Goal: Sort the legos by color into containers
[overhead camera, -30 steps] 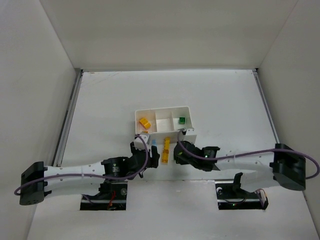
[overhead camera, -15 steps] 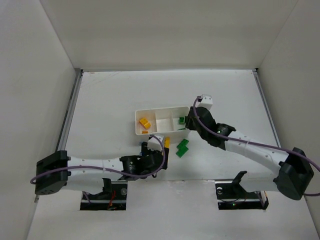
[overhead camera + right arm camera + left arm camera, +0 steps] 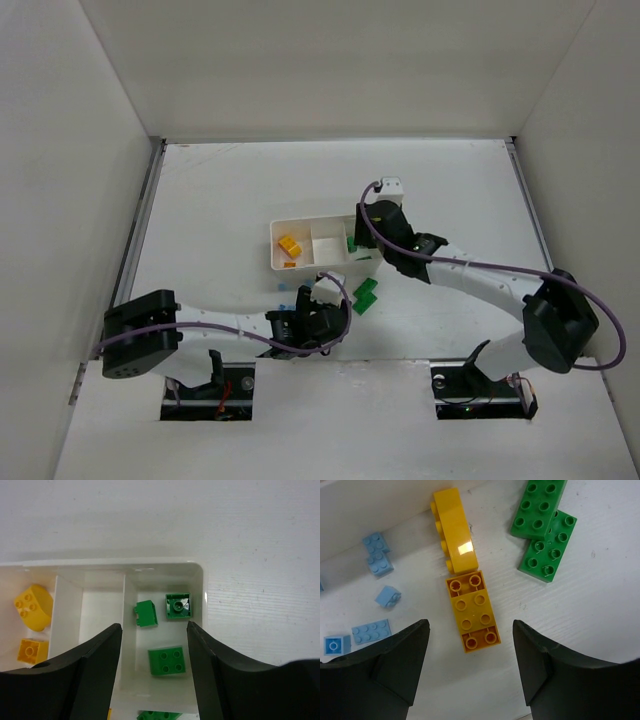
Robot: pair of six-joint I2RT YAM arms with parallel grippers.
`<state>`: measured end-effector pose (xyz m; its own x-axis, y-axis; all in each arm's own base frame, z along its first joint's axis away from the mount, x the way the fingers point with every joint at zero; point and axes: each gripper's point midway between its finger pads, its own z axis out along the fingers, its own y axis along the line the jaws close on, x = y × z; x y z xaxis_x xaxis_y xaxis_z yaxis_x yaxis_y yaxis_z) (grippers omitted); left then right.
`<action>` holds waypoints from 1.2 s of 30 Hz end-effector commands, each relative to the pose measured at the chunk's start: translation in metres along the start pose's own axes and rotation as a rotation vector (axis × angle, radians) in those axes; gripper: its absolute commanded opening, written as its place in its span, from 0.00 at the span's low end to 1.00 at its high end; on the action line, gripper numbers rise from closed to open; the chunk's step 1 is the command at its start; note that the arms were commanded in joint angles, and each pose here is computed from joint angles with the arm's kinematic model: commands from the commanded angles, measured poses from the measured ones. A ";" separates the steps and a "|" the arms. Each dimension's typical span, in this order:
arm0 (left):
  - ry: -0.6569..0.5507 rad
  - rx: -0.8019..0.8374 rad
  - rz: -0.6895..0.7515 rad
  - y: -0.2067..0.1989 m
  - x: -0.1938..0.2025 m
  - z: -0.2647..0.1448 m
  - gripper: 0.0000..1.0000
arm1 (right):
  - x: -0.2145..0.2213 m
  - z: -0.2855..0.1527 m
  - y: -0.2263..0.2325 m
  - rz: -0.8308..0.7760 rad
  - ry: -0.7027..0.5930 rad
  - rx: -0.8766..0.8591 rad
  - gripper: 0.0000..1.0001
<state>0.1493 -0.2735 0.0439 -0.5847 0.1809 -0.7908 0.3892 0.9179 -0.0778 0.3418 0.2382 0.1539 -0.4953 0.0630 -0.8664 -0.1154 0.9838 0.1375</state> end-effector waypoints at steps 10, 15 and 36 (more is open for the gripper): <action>0.002 -0.018 0.017 -0.013 -0.002 0.017 0.47 | -0.042 -0.044 0.004 0.109 -0.157 -0.091 0.60; -0.054 -0.017 0.011 -0.016 -0.017 0.007 0.16 | -0.031 -0.062 0.000 0.132 -0.165 -0.122 0.59; -0.272 -0.131 -0.364 0.116 -0.164 -0.002 0.24 | 0.073 -0.094 0.060 0.091 0.009 -0.323 0.58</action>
<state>0.2720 -0.1812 0.1495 -0.4543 -0.2263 -0.8616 0.0345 0.9620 -0.2709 0.2210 0.2692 0.1464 -0.5177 0.1115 -0.8483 -0.3315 0.8878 0.3191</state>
